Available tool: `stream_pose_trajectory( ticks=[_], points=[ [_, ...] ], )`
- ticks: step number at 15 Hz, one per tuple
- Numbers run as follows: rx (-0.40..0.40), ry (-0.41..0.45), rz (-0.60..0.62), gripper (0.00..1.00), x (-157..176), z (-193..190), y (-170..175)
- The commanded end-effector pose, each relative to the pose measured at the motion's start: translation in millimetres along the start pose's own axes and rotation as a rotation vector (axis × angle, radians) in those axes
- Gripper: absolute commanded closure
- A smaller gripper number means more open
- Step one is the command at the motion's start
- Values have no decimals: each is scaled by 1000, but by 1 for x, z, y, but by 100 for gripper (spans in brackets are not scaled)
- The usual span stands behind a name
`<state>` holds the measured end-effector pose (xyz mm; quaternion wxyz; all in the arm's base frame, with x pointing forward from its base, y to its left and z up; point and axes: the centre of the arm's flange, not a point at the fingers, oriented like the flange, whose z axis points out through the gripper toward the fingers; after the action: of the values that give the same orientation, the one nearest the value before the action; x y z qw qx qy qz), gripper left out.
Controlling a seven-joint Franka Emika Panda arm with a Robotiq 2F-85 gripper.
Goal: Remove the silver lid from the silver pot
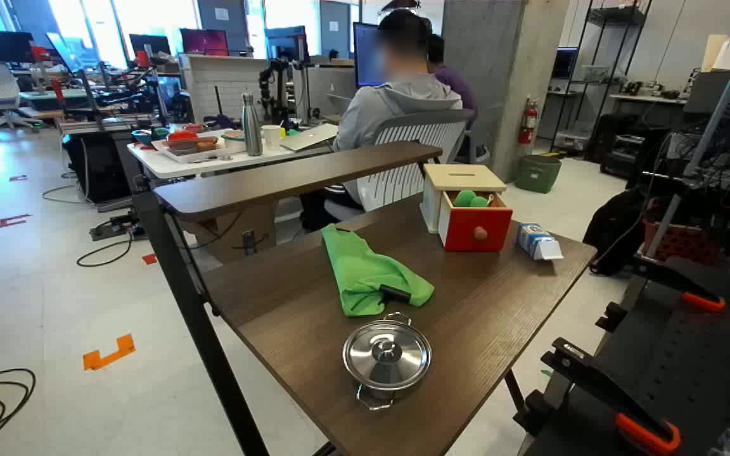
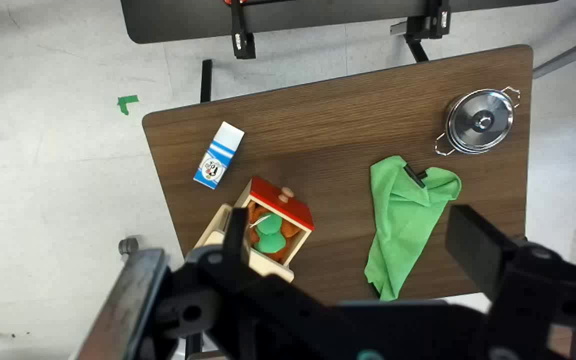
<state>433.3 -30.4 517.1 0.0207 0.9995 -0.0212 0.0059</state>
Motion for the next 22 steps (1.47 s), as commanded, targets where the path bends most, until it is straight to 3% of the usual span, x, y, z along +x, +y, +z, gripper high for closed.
stream_pose_trajectory(
  ticks=[1, 14, 22],
  points=[
    [0, 0, 0, 0, 0, 0, 0],
    [0, 1, 0, 0, 0, 0, 0],
    [-14, -56, -163, 0, -19, 65, -75]
  ],
)
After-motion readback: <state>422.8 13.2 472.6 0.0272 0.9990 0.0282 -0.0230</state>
